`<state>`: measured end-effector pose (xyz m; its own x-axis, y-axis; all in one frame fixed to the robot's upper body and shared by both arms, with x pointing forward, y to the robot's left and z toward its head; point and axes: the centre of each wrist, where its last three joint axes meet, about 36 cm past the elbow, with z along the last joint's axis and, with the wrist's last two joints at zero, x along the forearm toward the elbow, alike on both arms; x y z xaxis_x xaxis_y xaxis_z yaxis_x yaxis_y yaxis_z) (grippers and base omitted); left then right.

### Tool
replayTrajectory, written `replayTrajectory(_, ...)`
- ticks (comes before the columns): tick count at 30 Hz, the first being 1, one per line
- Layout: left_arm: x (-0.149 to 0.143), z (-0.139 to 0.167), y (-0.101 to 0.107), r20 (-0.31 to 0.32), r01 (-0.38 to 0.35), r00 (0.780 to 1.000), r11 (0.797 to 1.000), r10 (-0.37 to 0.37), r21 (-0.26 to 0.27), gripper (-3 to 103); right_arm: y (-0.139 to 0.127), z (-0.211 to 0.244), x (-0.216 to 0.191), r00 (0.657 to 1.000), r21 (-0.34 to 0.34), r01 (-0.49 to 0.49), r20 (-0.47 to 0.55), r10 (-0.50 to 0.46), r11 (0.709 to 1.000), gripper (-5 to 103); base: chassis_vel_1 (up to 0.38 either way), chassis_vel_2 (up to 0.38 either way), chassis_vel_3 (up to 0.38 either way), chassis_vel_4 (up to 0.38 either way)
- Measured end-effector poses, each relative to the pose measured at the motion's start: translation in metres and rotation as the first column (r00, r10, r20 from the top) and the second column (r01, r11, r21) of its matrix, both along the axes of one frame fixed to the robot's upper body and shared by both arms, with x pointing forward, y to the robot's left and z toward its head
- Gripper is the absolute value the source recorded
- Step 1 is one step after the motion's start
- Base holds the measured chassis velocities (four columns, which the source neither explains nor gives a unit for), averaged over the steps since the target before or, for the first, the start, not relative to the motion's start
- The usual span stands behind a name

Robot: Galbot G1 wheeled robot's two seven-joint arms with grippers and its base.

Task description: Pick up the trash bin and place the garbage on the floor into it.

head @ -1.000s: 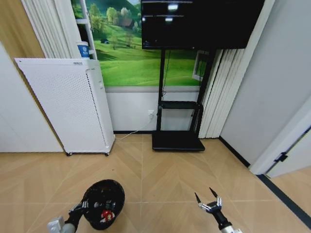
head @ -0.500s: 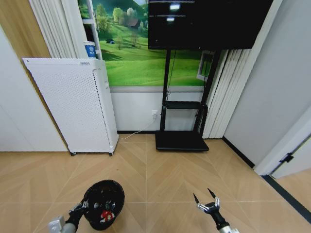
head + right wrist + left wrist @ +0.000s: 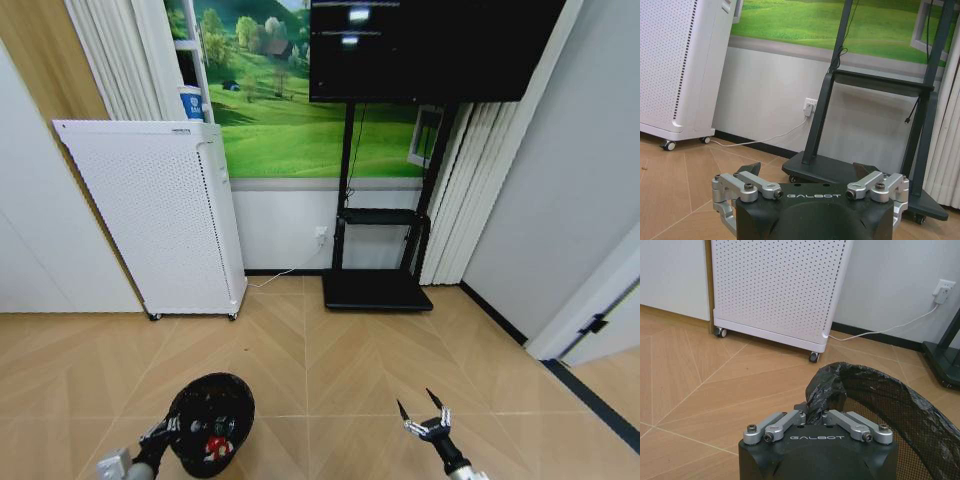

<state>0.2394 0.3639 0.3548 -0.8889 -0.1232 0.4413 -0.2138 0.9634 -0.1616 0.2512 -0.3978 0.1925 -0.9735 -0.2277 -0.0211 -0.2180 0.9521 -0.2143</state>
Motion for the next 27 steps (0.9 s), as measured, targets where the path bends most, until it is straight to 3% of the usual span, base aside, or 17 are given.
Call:
replayTrajectory(5,-0.002,-0.006,0.014,0.003,-0.022,1.000,1.000,0.022,0.018,7,0.006,0.002,0.009,1.000,0.001,-0.004,0.020,0.004,1.000,100,-0.015,-0.010,0.012,0.020)
replayTrajectory(13,0.001,-0.005,0.019,0.009,-0.030,1.000,0.999,0.029,0.023,7,0.008,0.001,0.010,1.000,0.005,-0.007,0.020,0.007,1.000,100,-0.003,-0.005,0.006,0.013)
replayTrajectory(27,0.036,-0.008,0.048,0.059,-0.083,0.995,0.995,0.079,0.059,7,0.006,-0.016,-0.004,0.999,-0.004,0.001,-0.038,-0.001,1.000,100,0.000,0.000,0.000,0.000)
